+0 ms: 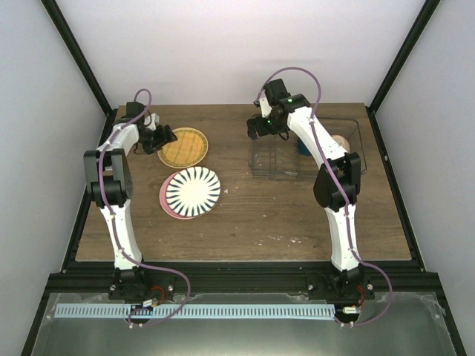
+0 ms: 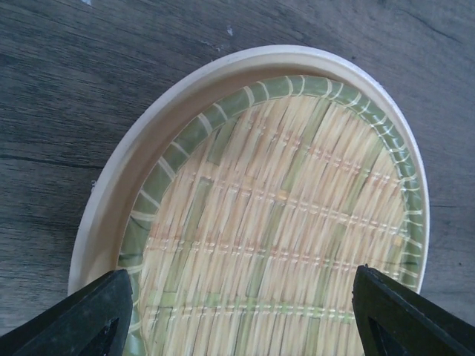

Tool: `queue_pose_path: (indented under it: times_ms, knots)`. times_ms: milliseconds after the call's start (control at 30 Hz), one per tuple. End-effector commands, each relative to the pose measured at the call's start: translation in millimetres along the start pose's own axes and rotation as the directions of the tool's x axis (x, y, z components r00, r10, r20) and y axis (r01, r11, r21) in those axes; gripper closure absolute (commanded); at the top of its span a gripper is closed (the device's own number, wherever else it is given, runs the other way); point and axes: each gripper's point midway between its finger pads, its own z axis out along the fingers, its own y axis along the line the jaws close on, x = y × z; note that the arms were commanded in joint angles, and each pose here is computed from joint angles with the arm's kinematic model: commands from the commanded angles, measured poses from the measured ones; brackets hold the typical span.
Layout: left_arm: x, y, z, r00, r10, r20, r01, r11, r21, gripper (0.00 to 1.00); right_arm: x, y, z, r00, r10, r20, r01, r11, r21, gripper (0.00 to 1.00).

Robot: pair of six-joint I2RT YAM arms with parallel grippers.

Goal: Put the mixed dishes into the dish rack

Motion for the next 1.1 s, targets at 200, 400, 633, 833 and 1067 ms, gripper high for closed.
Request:
queue_pose_path:
  times_ms: [200, 400, 633, 833, 1067]
  knots:
    - [4, 14, 1, 0.999, 0.037, -0.029, -0.041, 0.991, -0.131, 0.18, 5, -1, 2, 0.999, -0.030, -0.015, 0.030, 0.999, 0.023, 0.00]
    - [3, 14, 0, 0.999, 0.040, -0.025, -0.043, 0.990, -0.138, 0.18, 5, -1, 3, 0.999, -0.036, -0.016, 0.036, 0.999, 0.025, 0.00]
    - [11, 14, 11, 0.998, 0.040, -0.055, -0.047, 0.989, -0.137, 0.18, 6, -3, 3, 0.999, -0.037, -0.019, 0.038, 0.999, 0.032, 0.00]
    - [17, 16, 22, 0.997, 0.036, -0.075, -0.046, 0.989, -0.138, 0.18, 7, -5, 4, 0.999, -0.038, -0.023, 0.039, 0.998, 0.044, 0.00]
    - [28, 21, 33, 0.995, 0.015, -0.101, -0.028, 0.991, -0.128, 0.19, 7, -6, 4, 0.999, -0.037, -0.025, 0.039, 0.998, 0.051, 0.00]
